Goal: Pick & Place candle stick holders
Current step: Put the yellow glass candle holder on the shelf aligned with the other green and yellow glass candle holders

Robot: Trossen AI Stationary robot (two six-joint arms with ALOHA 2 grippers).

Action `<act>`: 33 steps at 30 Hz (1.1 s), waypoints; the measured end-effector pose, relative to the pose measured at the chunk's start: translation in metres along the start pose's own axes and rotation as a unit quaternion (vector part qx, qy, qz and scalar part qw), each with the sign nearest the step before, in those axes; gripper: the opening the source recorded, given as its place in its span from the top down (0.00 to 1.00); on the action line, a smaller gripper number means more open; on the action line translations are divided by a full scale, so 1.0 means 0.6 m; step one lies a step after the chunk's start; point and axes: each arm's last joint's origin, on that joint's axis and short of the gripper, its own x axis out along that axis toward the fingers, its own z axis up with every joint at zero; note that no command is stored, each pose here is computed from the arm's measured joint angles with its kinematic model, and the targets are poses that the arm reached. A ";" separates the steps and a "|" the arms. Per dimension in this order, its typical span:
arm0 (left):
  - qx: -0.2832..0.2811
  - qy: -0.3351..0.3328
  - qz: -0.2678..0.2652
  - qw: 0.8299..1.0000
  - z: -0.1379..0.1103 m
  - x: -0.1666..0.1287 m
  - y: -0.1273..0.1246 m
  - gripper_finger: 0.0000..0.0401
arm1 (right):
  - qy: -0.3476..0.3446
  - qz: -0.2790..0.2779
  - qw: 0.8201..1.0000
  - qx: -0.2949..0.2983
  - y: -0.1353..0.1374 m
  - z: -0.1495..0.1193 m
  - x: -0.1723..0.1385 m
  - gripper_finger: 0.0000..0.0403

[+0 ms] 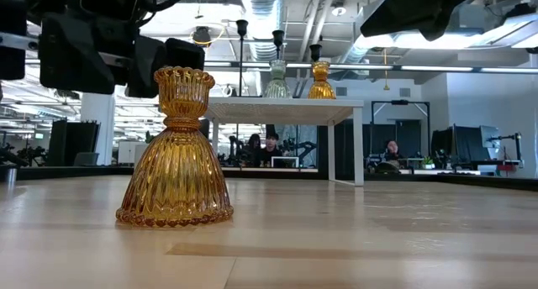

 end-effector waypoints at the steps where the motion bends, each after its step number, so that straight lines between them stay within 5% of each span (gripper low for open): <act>1: 0.006 0.001 0.001 1.000 -0.002 -0.001 0.000 0.73 | 0.000 0.000 1.000 0.000 0.000 0.000 0.000 1.00; 33: 0.016 -0.030 0.038 0.999 -0.058 -0.025 -0.016 0.73 | 0.000 0.000 1.000 0.000 0.000 0.000 0.000 1.00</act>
